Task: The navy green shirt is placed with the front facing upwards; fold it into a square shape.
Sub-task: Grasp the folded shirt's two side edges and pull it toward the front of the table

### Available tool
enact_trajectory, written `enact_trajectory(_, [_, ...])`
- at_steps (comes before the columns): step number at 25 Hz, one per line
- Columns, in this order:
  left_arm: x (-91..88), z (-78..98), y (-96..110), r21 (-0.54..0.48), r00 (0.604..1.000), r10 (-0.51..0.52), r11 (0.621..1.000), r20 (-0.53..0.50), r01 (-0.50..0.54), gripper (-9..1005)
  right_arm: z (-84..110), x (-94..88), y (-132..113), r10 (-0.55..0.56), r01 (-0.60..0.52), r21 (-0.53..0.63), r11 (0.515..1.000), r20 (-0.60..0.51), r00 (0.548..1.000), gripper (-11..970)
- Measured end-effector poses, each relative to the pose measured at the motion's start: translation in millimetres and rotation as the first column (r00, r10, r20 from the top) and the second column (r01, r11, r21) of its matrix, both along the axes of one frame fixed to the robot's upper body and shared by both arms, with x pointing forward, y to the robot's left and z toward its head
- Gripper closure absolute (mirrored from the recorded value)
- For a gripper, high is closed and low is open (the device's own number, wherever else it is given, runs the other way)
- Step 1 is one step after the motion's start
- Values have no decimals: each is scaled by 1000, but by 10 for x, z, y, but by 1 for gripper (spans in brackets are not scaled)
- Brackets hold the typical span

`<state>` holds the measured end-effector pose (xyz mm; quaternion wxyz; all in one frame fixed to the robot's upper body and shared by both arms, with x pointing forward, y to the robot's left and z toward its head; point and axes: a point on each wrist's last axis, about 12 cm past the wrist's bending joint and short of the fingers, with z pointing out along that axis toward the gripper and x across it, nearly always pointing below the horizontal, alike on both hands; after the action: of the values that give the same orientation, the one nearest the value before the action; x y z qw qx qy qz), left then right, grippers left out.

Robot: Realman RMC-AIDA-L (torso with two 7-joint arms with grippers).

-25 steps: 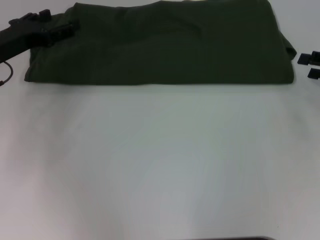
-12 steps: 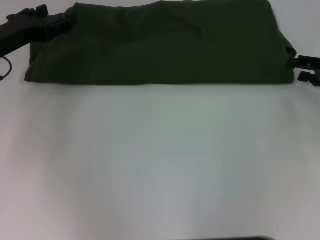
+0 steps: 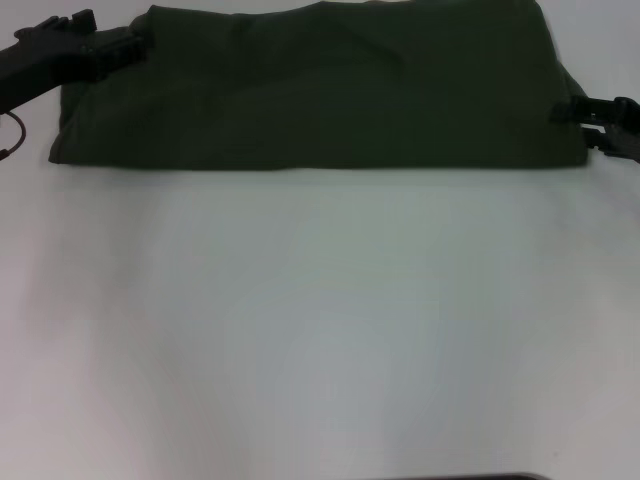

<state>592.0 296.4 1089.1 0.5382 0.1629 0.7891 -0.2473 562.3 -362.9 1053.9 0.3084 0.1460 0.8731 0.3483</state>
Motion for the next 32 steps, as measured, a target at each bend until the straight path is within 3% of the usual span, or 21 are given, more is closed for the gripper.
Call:
enact_trajectory(11, [24,12,4,8,1000,7,1000,3,-7,77,-32,-1,24,1,-1,1,1000,-12,1000,230])
enact_trajectory(16, [31,18,7,10,1000,9,1000,5,-9,77,-22,22,70,26,-26,-7,1000,0,1000,304])
enact_trajectory(19, [34,16,13,13,1000,14,1000,4,-14,77,-18,38,105,45,-45,-14,999,11,999,497])
enact_trajectory(29, [-12,-10,92,24,1000,28,999,-13,-28,78,-30,16,90,39,-38,-12,999,12,999,945])
enact_trajectory(32, [-45,-8,149,30,999,31,999,-36,-30,78,-36,3,74,33,-33,-10,999,11,999,945])
